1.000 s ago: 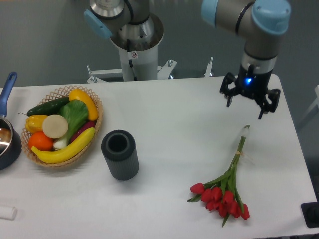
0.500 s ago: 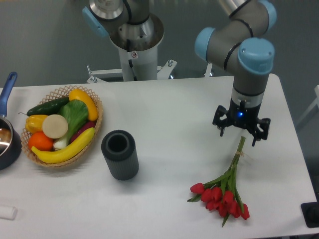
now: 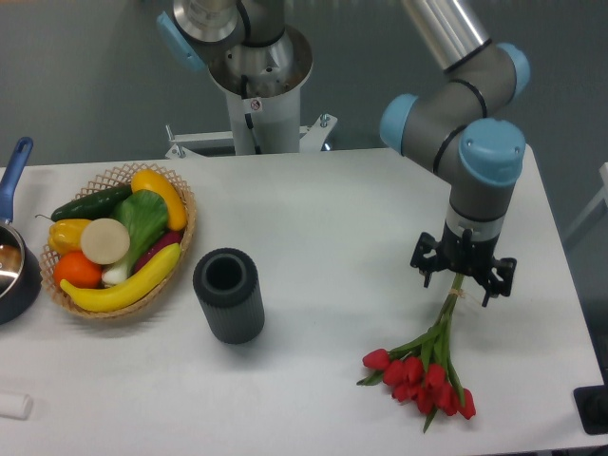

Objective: Pick up the flowers from the table
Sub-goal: 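Lower the gripper around the tulip stems and close it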

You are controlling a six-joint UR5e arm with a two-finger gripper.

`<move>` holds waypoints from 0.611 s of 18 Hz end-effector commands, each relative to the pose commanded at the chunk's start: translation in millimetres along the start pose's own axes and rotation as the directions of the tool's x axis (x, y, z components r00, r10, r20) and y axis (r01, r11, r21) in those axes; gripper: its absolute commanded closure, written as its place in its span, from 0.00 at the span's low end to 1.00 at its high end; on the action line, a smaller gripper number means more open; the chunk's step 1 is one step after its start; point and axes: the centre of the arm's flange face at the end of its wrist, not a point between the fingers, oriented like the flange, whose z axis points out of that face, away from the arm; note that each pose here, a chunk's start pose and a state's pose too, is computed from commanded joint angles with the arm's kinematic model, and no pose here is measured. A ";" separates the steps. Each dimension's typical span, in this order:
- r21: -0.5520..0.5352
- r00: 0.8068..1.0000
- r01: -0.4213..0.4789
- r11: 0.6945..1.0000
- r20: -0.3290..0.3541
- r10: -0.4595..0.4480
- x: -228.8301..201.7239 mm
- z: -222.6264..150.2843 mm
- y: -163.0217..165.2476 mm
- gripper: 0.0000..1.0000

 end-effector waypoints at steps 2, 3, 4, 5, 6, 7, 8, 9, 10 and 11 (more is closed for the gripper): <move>-0.006 1.000 -0.007 1.000 -0.016 0.007 1.6 13.2 0.2 0.00; -0.010 1.000 -0.009 1.000 -0.021 0.009 2.8 17.8 0.4 0.00; -0.011 1.000 -0.012 1.000 -0.024 0.012 3.0 19.9 0.7 0.00; -0.013 0.999 -0.019 1.000 -0.027 0.019 4.3 22.1 -0.5 0.00; -0.012 0.999 -0.029 1.000 -0.028 0.028 5.0 23.6 -2.3 0.00; -0.012 0.999 -0.038 0.999 -0.026 0.038 4.5 23.9 -2.5 0.00; -0.012 0.998 -0.059 0.998 -0.028 0.059 4.1 25.4 -2.5 0.00; -0.012 0.996 -0.088 0.996 -0.031 0.087 3.5 25.9 -0.4 0.00; -0.016 0.994 -0.105 0.994 -0.039 0.105 6.5 29.2 1.6 0.00; -0.019 0.993 -0.106 0.994 -0.045 0.105 9.3 32.1 1.2 0.00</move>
